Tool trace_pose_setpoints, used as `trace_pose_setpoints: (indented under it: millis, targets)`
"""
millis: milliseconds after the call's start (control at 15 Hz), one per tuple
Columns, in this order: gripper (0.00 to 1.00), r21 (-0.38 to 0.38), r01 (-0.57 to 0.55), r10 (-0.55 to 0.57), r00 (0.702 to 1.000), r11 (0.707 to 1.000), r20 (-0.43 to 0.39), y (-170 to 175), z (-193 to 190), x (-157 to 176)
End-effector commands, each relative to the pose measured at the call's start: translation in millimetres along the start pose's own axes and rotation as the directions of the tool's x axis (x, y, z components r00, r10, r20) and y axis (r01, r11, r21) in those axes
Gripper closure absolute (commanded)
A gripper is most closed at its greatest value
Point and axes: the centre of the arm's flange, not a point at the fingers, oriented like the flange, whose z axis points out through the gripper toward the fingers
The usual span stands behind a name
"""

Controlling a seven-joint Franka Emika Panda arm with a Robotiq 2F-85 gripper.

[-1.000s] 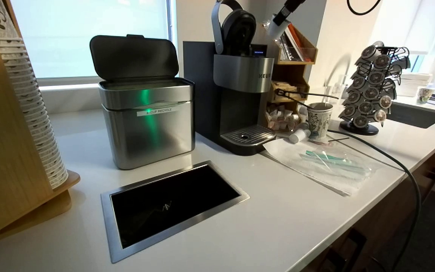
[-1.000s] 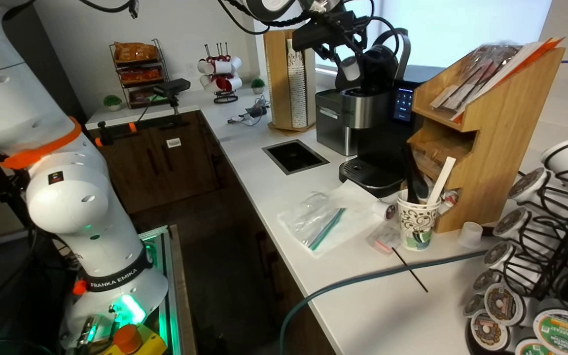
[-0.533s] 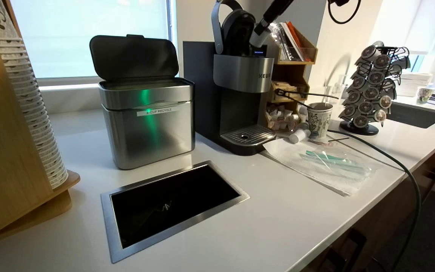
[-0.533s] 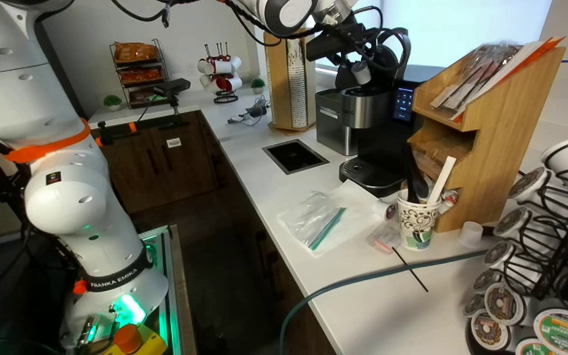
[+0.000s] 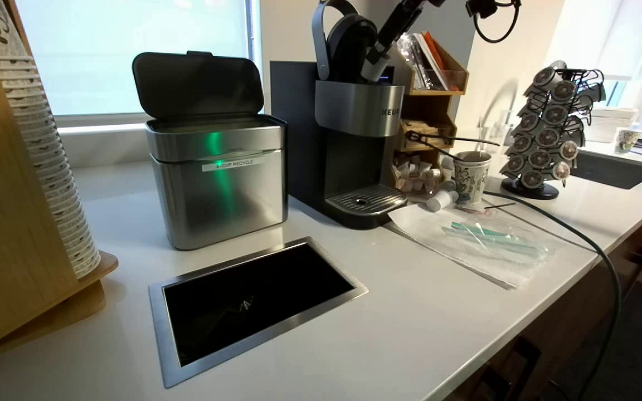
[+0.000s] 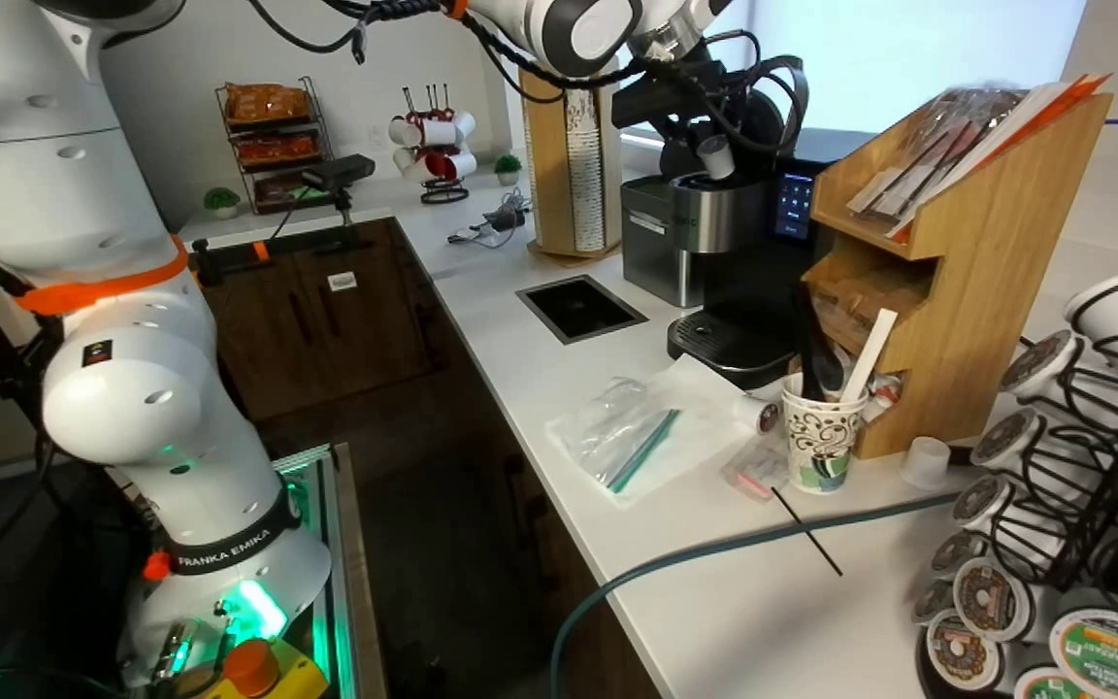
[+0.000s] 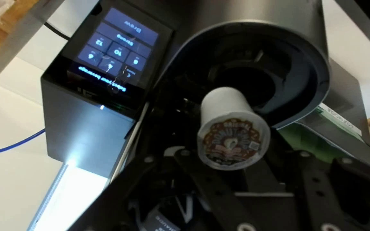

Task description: Put the coffee pod in the coffee maker

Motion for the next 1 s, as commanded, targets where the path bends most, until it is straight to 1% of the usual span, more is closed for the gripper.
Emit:
trace_pose_setpoints:
  millis: [0, 200, 467, 533, 600, 667, 733, 800, 933]
  targets:
    - [0.71, 0.052, -0.001, -0.002, 0.998, 0.999, 0.062, -0.5, 1.5, 6.8]
    - [0.71, 0.094, 0.010, -0.019, 0.995, 0.996, 0.099, -4.5, 0.2, 7.1]
    - [0.71, 0.109, 0.011, -0.026, 0.990, 0.994, 0.138, -1.3, 0.2, 5.5]
    - [0.21, 0.107, 0.012, -0.027, 0.989, 0.994, 0.144, -0.6, 0.1, 6.0]
    - [0.20, 0.108, 0.014, -0.031, 0.988, 0.994, 0.150, -0.9, 0.5, 5.6]
    - [0.15, 0.111, 0.015, -0.032, 0.988, 0.994, 0.153, -0.4, 1.4, 5.2]
    - [0.07, 0.113, 0.015, -0.033, 0.987, 0.994, 0.158, -1.3, 2.3, 4.6]
    - [0.01, 0.113, 0.017, -0.035, 0.987, 0.993, 0.158, -1.5, 2.9, 4.7]
    - [0.00, 0.108, 0.025, -0.042, 0.987, 0.994, 0.152, -2.9, 3.0, 5.6]
